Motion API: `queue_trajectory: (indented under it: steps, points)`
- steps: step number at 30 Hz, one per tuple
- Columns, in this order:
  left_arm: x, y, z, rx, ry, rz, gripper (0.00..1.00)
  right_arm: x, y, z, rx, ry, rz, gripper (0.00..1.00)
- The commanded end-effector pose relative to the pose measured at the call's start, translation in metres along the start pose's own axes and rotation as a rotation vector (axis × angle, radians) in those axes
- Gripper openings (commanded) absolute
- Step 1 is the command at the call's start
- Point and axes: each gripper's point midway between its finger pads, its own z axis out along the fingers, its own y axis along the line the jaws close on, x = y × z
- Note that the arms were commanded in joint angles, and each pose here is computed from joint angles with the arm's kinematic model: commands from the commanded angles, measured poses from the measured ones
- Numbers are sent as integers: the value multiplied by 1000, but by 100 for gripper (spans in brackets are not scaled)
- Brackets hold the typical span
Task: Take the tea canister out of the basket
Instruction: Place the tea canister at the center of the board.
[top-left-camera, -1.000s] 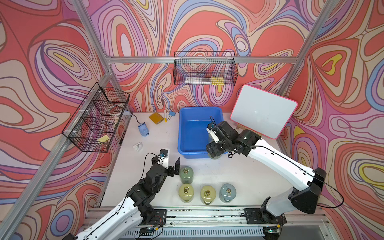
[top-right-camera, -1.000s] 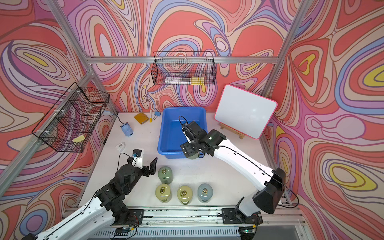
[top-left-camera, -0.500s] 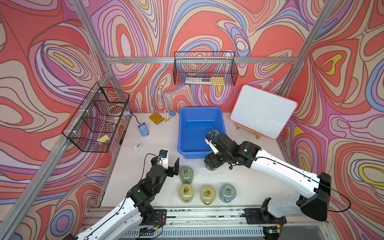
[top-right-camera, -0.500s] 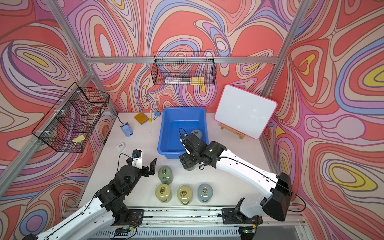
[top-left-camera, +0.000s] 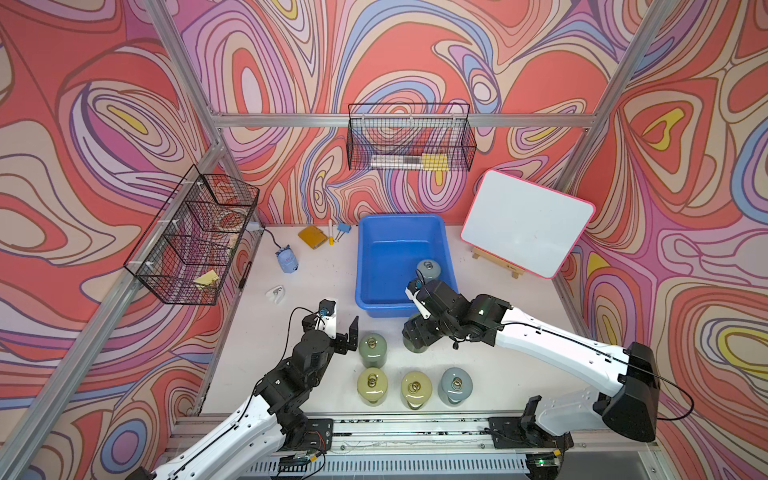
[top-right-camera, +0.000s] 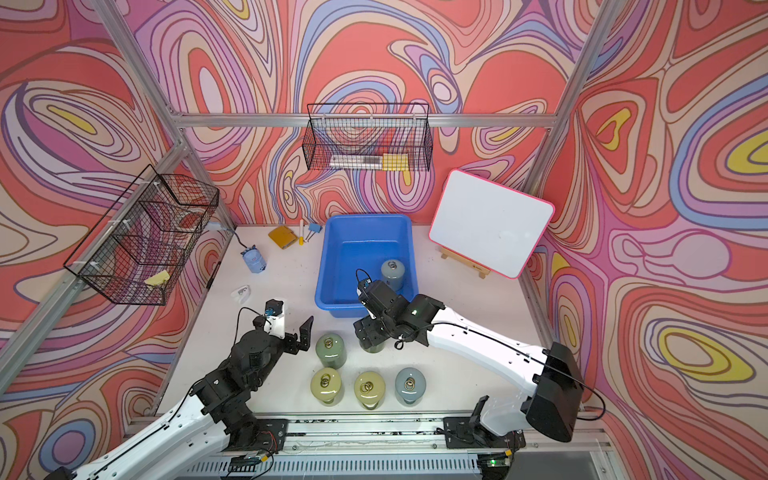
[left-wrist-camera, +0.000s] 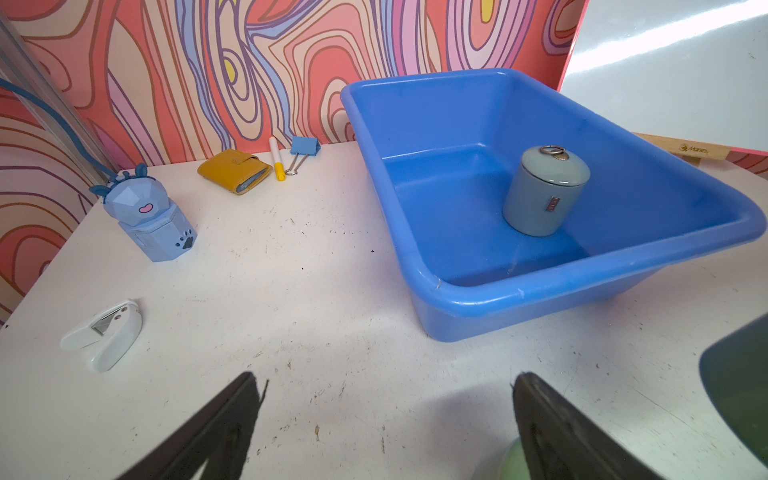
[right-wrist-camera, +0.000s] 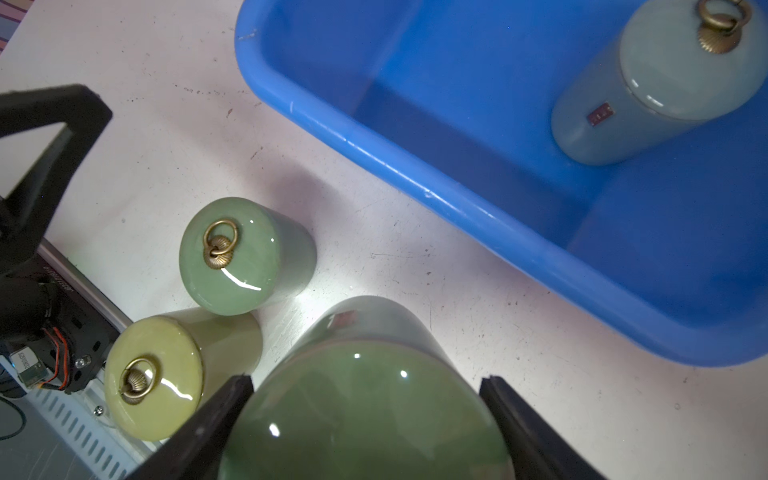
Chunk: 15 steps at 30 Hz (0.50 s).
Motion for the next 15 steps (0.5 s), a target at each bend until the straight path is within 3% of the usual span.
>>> queue_trajectory:
  steps: [1, 15]
  points:
    - [-1, 3, -1, -15, -15, -2, 99, -17, 13, 0, -49, -81, 24, 62]
    - [-2, 4, -1, -15, -18, -6, 99, 12, 14, 43, 28, -19, 32, 62]
